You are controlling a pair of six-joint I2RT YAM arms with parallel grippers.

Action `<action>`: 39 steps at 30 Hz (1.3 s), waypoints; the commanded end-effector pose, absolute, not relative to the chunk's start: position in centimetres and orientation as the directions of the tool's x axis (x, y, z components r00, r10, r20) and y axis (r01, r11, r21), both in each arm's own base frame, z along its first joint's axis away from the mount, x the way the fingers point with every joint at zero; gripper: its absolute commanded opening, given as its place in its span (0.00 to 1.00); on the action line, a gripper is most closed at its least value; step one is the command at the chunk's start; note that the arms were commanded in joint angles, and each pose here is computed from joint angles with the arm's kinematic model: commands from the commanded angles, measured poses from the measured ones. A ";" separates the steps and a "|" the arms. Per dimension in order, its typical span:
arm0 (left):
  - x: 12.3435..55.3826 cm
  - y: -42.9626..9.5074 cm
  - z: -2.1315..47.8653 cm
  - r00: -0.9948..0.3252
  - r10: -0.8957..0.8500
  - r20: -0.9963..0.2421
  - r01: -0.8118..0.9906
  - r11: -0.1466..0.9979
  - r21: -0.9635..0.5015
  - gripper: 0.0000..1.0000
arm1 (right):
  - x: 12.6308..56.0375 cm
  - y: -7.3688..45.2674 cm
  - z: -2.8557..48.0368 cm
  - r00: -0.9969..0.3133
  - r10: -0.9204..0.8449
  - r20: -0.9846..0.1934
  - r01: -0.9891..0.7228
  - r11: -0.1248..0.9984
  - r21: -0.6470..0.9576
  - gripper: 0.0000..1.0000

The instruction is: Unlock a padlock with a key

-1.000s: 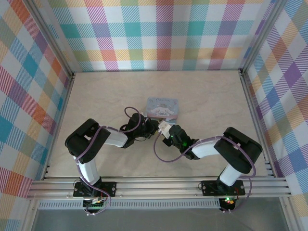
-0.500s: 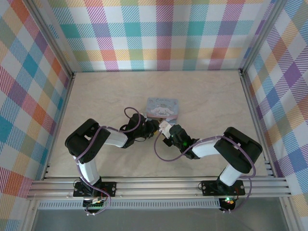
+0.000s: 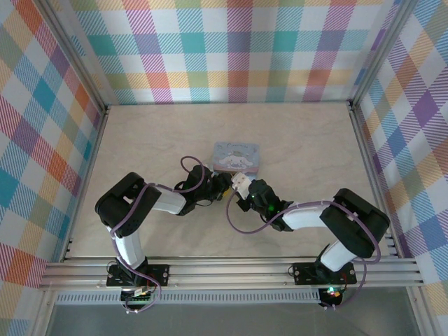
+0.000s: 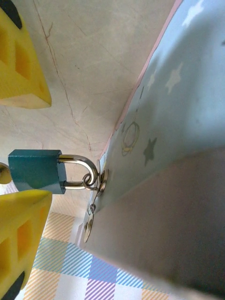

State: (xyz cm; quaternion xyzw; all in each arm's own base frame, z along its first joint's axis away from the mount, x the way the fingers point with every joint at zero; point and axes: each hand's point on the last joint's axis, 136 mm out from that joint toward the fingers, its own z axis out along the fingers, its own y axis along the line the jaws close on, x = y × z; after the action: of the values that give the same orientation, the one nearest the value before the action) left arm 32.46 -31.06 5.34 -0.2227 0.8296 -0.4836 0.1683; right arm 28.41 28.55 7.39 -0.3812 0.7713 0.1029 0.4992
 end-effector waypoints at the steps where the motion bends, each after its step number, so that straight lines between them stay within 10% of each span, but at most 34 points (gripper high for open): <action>1: 33.2 -32.1 6.4 -0.841 -0.538 -0.055 -0.187 0.384 -0.904 0.49 | 28.7 29.2 8.5 -0.218 -0.439 -0.872 -0.694 0.697 -0.177 0.00; 29: 33.8 -33.7 7.2 -0.844 -0.537 -0.013 -0.192 0.324 -0.926 0.15 | 28.8 28.0 7.9 -0.266 -0.431 -0.862 -0.672 0.724 -0.154 0.00; 39: 33.8 -33.5 7.3 -0.841 -0.541 -0.013 -0.195 0.327 -0.925 0.02 | 28.4 26.2 7.3 -0.252 -0.483 -0.839 -0.654 0.724 -0.220 0.34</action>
State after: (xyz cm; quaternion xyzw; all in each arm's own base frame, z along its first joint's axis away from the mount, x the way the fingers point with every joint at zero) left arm 33.91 -32.69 6.32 -0.2388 0.8043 -0.5184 0.1655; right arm 28.59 26.86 7.04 -0.3573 0.7895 0.0988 0.4892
